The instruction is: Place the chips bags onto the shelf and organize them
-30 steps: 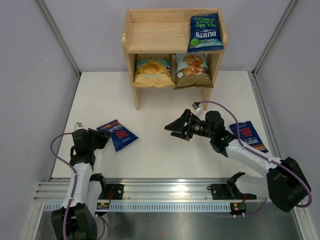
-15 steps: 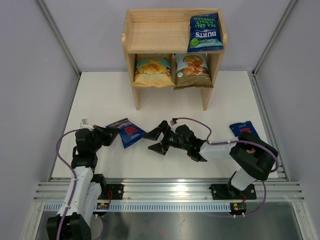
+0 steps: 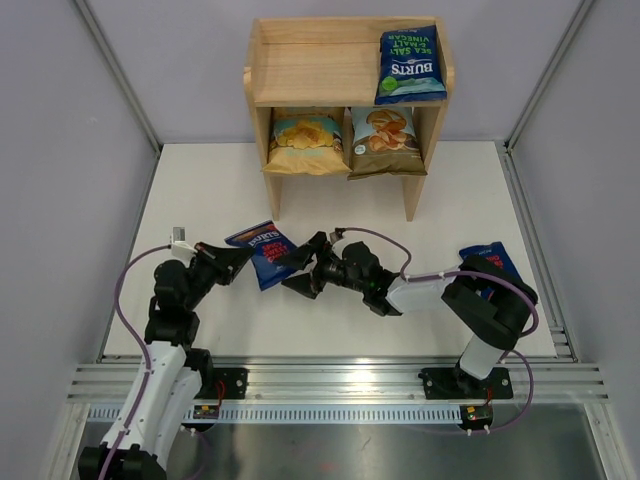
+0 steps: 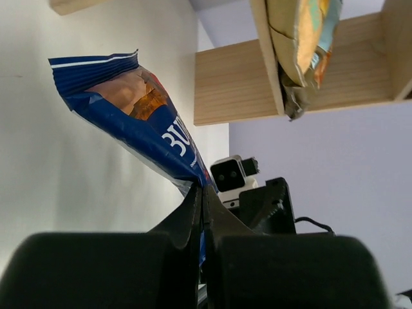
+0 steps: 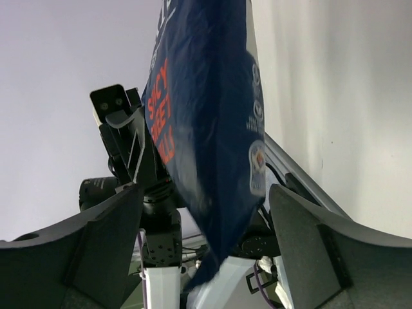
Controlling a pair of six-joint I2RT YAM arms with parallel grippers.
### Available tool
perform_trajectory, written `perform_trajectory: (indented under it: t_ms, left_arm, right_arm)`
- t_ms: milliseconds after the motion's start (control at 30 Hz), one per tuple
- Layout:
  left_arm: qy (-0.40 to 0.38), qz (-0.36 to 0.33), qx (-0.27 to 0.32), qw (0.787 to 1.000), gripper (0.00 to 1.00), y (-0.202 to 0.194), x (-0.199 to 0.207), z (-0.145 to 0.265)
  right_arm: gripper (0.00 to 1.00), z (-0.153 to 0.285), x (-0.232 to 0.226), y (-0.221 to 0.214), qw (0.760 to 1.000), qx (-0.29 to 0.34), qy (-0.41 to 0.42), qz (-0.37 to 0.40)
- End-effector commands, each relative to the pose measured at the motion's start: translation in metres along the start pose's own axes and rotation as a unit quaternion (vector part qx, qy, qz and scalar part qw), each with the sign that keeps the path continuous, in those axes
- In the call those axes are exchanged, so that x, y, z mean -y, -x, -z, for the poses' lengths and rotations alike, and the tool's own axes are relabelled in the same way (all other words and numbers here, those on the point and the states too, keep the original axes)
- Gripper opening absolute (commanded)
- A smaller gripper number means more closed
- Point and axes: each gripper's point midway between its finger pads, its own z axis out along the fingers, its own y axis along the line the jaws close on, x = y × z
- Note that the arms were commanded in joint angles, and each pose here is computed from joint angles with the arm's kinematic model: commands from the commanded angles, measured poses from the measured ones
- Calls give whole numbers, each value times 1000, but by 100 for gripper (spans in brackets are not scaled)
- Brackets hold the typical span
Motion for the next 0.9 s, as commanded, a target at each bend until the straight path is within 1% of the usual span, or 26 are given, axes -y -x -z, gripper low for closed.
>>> perform_trajectory:
  t_ms: [0,167,267,333,367,400,433,567,667,700,733,800,833,867]
  left_arm:
    - [-80,-37,7,996,0,4,50,7]
    - [-93,-55,2,994,0,-2,61,16]
    - [-98,-61,-5,993,0,-5,65,21]
    - [-115,-68,-12,991,0,-9,72,24]
    - [-117,-73,-14,990,0,-11,74,25]
    - [-117,-83,-16,989,0,-12,74,26]
    - [-123,-88,-19,988,0,-13,76,27]
    - [-140,-112,-32,983,0,-19,81,31]
    - [-154,-127,-40,979,0,-23,83,34]
    - [-164,-135,-38,976,0,-24,86,36]
    - [-171,-140,-38,974,0,-24,88,37]
    - [-183,-156,-40,970,0,-27,90,39]
    - [-191,-162,-42,967,0,-28,91,40]
    - [-203,-171,-46,963,0,-31,91,42]
  right_arm:
    - [85,-9,-22,1,999,7,37,6]
    - [79,-11,-32,9,998,22,51,22]
    - [78,-12,-37,15,998,25,56,34]
    - [76,-9,-44,21,996,32,65,47]
    - [75,-9,-48,21,996,29,73,53]
    - [68,-8,-52,20,994,30,82,62]
    - [65,-5,-62,19,992,31,100,70]
    - [63,3,-79,21,987,36,128,94]
    - [59,10,-95,17,981,32,153,115]
    - [56,13,-99,16,979,29,160,124]
    - [47,15,-103,14,977,27,168,129]
    - [39,22,-110,14,971,27,185,147]
    - [32,25,-113,14,969,25,192,155]
    - [30,28,-115,14,965,24,199,170]
